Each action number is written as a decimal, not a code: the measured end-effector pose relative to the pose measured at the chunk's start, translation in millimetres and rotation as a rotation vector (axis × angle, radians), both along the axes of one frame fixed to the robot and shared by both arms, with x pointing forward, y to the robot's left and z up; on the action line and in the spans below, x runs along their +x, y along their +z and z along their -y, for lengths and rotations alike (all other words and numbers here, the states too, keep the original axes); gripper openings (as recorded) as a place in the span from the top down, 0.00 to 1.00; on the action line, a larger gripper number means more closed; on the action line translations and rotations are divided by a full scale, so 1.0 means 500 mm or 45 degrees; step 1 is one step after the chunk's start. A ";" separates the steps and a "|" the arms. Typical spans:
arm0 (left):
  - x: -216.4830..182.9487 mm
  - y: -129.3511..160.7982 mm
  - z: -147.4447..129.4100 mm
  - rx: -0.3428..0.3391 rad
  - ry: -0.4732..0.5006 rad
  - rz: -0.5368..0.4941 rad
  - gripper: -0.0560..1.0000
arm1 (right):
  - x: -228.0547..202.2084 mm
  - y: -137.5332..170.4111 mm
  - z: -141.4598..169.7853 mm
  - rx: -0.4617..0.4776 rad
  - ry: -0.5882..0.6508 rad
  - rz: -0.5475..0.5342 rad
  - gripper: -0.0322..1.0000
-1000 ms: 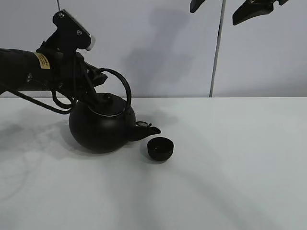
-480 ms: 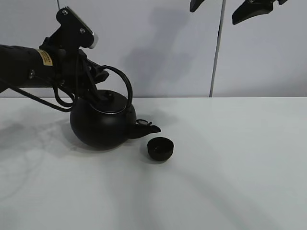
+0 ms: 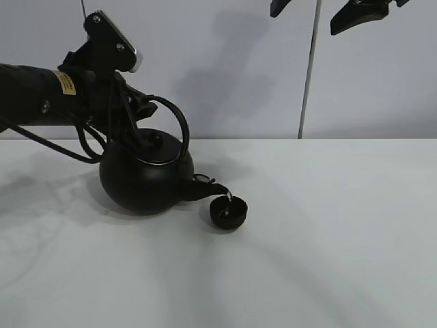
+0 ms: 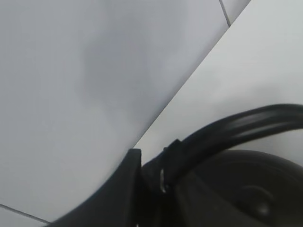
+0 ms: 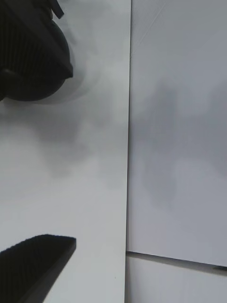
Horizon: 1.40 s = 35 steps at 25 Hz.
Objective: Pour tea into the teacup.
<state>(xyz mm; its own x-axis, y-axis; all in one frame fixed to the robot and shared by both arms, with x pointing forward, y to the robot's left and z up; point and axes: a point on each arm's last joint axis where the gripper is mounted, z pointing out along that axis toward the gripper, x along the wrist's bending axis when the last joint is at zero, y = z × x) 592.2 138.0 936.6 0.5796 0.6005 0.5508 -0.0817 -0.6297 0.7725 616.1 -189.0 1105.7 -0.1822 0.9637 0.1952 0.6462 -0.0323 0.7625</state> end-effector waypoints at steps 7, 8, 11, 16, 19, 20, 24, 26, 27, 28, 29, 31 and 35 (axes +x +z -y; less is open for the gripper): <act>0.000 0.000 0.000 0.014 -0.007 0.006 0.85 | 0.000 0.000 0.000 0.000 0.000 0.000 0.37; 0.000 0.000 0.000 0.014 -0.007 0.006 0.85 | 0.000 0.000 0.000 0.000 0.000 0.000 0.37; 0.000 0.000 0.000 0.014 -0.007 0.006 0.85 | 0.000 0.000 0.000 0.000 0.000 0.000 0.37; 0.000 0.000 0.000 0.024 -0.011 0.010 0.85 | 0.000 0.000 0.000 0.000 0.000 0.000 0.37; 0.000 0.000 0.000 0.026 -0.012 0.012 0.85 | 0.000 0.000 0.000 0.000 0.000 0.000 0.37; 0.000 0.000 0.000 0.027 -0.013 0.013 0.85 | 0.000 0.000 0.000 0.000 0.000 0.000 0.37; 0.000 0.000 0.000 0.039 -0.017 0.020 0.85 | 0.000 0.000 0.000 0.000 0.000 0.000 0.37; 0.000 0.000 0.000 0.042 -0.019 0.023 0.85 | 0.000 0.000 0.000 0.000 0.000 0.000 0.37; 0.000 0.000 0.000 0.041 -0.017 0.022 0.85 | 0.000 0.000 0.000 0.000 0.000 0.000 0.37; 0.000 0.000 0.000 0.038 -0.016 0.021 0.85 | 0.000 0.000 0.000 0.000 0.000 0.000 0.37; 0.000 0.000 0.000 0.029 -0.012 0.015 0.85 | 0.000 0.000 0.000 0.000 0.000 0.000 0.37; 0.000 -0.001 0.000 0.005 -0.001 -0.002 0.85 | 0.000 0.000 0.000 0.000 0.000 0.000 0.37; 0.001 -0.001 -0.002 -0.067 0.041 -0.046 0.85 | 0.000 0.000 0.000 0.000 0.000 0.000 0.37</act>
<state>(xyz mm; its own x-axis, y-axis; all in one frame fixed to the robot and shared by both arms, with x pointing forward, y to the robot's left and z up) 592.6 138.8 936.2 0.5785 0.6466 0.4972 -0.0335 -0.5902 0.8066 616.1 -189.0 1105.7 -0.1822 0.9637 0.1952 0.6462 -0.0323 0.7625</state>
